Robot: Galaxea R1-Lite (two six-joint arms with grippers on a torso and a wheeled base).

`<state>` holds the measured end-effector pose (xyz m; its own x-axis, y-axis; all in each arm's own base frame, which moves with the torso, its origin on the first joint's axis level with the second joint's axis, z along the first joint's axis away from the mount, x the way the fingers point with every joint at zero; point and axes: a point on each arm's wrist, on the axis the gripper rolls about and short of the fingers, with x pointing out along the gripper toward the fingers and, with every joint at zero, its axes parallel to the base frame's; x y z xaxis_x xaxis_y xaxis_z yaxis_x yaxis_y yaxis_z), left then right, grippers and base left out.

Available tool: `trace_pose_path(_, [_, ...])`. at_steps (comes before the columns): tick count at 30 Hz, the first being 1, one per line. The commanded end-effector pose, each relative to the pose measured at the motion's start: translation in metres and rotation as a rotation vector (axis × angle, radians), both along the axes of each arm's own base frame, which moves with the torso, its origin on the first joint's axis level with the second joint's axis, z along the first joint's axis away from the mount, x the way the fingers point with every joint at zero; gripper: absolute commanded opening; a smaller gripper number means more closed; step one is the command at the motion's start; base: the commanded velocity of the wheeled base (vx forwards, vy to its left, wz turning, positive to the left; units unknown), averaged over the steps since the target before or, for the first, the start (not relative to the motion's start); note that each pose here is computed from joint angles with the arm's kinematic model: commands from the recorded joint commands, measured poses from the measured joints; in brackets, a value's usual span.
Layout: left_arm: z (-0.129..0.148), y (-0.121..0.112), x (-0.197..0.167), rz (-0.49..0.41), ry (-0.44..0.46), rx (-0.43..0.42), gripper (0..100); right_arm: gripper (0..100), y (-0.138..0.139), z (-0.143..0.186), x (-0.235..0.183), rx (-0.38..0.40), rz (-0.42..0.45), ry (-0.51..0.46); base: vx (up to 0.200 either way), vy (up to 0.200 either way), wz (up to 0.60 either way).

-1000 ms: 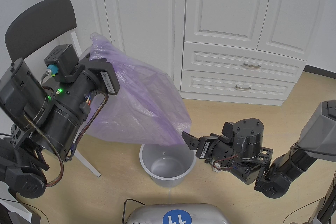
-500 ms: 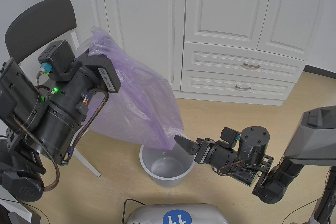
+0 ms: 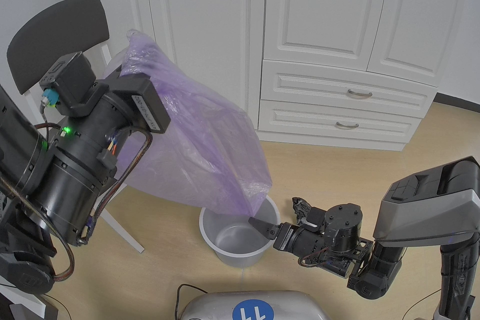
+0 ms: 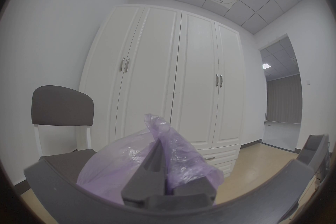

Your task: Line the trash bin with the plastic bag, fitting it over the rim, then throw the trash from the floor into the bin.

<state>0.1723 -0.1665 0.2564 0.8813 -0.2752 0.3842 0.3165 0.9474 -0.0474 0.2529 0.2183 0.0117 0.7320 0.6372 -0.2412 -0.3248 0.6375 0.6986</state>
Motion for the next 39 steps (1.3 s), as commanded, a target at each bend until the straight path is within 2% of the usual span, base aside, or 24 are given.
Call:
trace_pose_path(1, [0.0,0.001,-0.001,-0.002,-0.002,-0.001,0,100,-0.001,0.013,0.0,0.046,-0.008,-0.029,0.0,0.0,0.0])
trace_pose_path(11, [-0.003,0.001,0.002,0.009,0.007,0.009,0,100,-0.015,0.024,-0.004,0.027,-0.008,-0.049,0.0,0.0,0.0])
trace_pose_path(12, [-0.004,0.002,0.005,0.018,0.01,0.012,0,100,-0.022,0.023,-0.005,-0.012,0.014,-0.061,0.0,0.0,0.0])
trace_pose_path(19, [-0.003,0.004,0.007,0.029,0.009,0.012,0,100,-0.043,0.019,-0.011,-0.144,0.062,-0.103,0.0,0.0,0.0])
trace_pose_path(21, [-0.004,0.004,0.007,0.029,0.01,0.013,0,100,-0.045,0.02,-0.01,-0.155,0.069,-0.116,0.0,0.0,0.0])
trace_pose_path(26, [-0.004,0.003,0.006,0.025,0.009,0.012,0,100,-0.039,0.019,-0.004,-0.124,0.062,-0.116,0.0,0.0,0.0])
trace_pose_path(31, [-0.005,0.002,0.005,0.015,0.012,0.013,0,100,-0.019,0.017,0.001,-0.003,0.036,-0.052,0.0,0.0,0.0])
trace_pose_path(39, [-0.006,-0.008,-0.007,-0.05,0.017,0.013,0,100,-0.005,0.004,0.009,0.005,-0.019,-0.04,0.0,0.0,0.0])
